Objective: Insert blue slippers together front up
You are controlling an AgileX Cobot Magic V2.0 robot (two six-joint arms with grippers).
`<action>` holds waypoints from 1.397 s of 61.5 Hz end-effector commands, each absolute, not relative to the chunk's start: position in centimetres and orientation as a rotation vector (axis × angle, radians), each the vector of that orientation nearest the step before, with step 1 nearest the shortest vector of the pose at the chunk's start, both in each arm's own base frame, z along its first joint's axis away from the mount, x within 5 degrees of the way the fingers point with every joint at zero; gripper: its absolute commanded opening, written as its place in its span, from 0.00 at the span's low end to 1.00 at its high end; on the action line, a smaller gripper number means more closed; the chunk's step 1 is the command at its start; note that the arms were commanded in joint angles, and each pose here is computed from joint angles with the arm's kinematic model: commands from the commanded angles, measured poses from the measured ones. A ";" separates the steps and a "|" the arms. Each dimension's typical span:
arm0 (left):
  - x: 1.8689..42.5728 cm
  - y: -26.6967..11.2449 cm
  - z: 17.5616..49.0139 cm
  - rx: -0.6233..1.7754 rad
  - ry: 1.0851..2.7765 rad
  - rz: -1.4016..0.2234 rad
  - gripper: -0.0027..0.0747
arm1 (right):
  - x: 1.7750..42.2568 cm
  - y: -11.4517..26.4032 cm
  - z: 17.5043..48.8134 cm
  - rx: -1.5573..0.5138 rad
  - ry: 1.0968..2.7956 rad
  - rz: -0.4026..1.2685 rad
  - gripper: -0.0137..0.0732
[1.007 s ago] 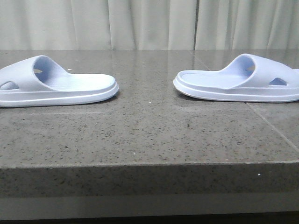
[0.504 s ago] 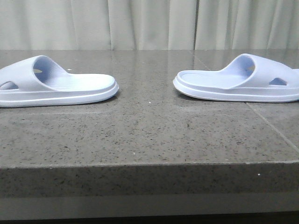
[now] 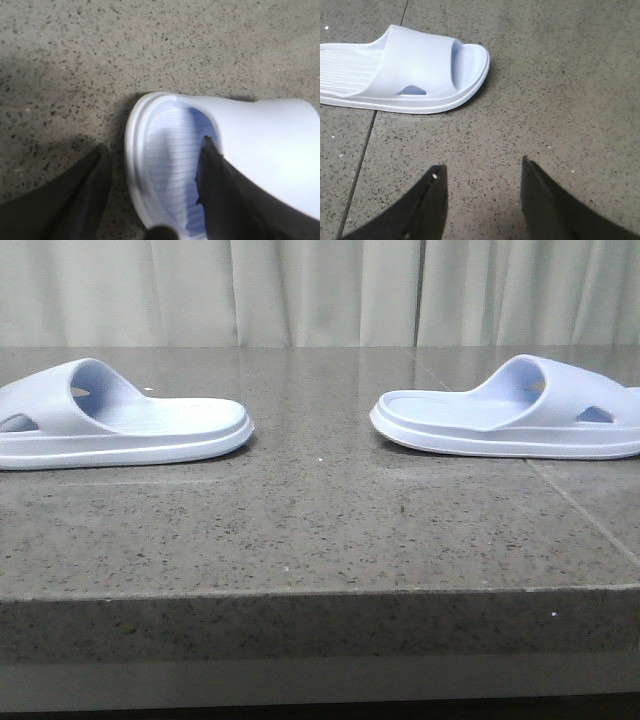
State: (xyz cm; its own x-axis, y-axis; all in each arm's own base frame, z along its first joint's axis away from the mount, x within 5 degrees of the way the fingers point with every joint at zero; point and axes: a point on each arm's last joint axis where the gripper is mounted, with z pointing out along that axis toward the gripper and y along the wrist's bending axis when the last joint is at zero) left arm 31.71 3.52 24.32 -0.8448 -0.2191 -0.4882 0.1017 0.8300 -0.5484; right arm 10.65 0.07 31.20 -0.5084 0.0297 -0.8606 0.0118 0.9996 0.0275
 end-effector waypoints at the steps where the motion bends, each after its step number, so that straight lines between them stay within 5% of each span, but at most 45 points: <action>1: 32.4 3.2 26.0 -0.095 2.378 -0.784 0.53 | 11.1 0.0 32.8 0.025 2.012 0.017 0.59; 22: 32.9 3.1 24.0 -0.098 2.441 -0.863 0.51 | 11.1 0.0 32.8 0.025 2.013 0.017 0.59; 62: 32.9 1.6 23.1 -0.018 2.474 -1.022 0.01 | 11.0 0.0 32.8 0.025 2.014 0.017 0.59; 86: 32.5 0.8 28.1 0.085 2.324 -1.106 0.01 | 11.1 0.0 32.9 0.025 2.004 0.018 0.59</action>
